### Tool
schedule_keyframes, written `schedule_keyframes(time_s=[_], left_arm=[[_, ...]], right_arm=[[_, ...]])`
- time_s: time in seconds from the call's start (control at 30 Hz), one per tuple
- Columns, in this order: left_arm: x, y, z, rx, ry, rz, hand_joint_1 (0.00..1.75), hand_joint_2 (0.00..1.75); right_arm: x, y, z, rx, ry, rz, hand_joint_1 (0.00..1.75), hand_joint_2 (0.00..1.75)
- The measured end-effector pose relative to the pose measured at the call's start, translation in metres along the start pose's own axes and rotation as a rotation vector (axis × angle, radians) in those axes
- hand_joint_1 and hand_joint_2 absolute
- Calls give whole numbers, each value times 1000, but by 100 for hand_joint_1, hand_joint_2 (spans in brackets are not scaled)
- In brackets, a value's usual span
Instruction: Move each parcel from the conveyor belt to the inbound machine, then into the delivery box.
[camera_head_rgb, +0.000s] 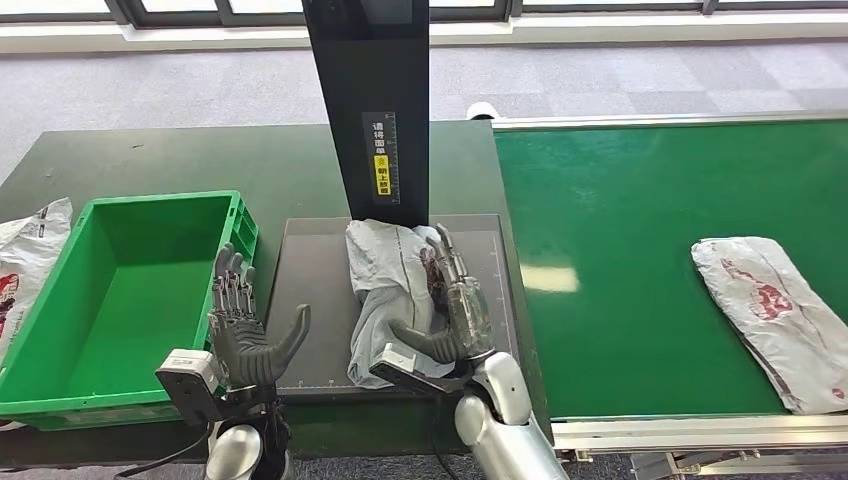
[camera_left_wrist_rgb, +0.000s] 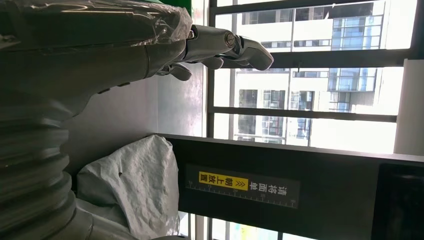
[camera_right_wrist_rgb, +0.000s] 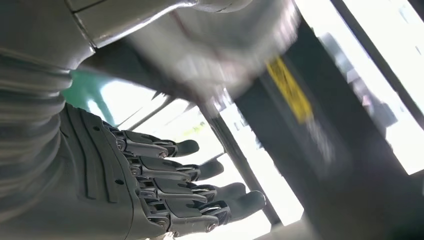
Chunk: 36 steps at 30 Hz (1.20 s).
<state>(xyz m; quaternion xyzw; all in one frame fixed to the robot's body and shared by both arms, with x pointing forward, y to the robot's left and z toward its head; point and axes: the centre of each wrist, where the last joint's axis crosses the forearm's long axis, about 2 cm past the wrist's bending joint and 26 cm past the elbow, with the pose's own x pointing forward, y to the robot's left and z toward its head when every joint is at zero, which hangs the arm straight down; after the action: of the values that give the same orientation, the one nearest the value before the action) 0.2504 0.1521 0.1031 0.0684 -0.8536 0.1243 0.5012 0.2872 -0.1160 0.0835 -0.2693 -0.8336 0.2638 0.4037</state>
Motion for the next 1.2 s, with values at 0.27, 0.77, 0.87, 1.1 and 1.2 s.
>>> schedule_keyframes(time_s=[0.27,0.77,0.87,1.1,1.2], left_arm=[[0,0,0,9,0,-8,0,175],[-4,-3,1,-59,-20,-69,0,175],[-8,-14,1,-183,-47,-141,0,175],[-12,-60,-8,-397,-23,-211,0,175],[-12,-78,-15,-444,-14,-211,0,175]], right_arm=[[0,-85,-32,-460,-78,-1,0,175],[22,-162,-39,-774,-181,26,0,175],[24,-165,-39,-789,-188,22,0,175],[25,-166,-40,-802,-185,-2,0,175],[25,-166,-40,-807,-181,-11,0,175]])
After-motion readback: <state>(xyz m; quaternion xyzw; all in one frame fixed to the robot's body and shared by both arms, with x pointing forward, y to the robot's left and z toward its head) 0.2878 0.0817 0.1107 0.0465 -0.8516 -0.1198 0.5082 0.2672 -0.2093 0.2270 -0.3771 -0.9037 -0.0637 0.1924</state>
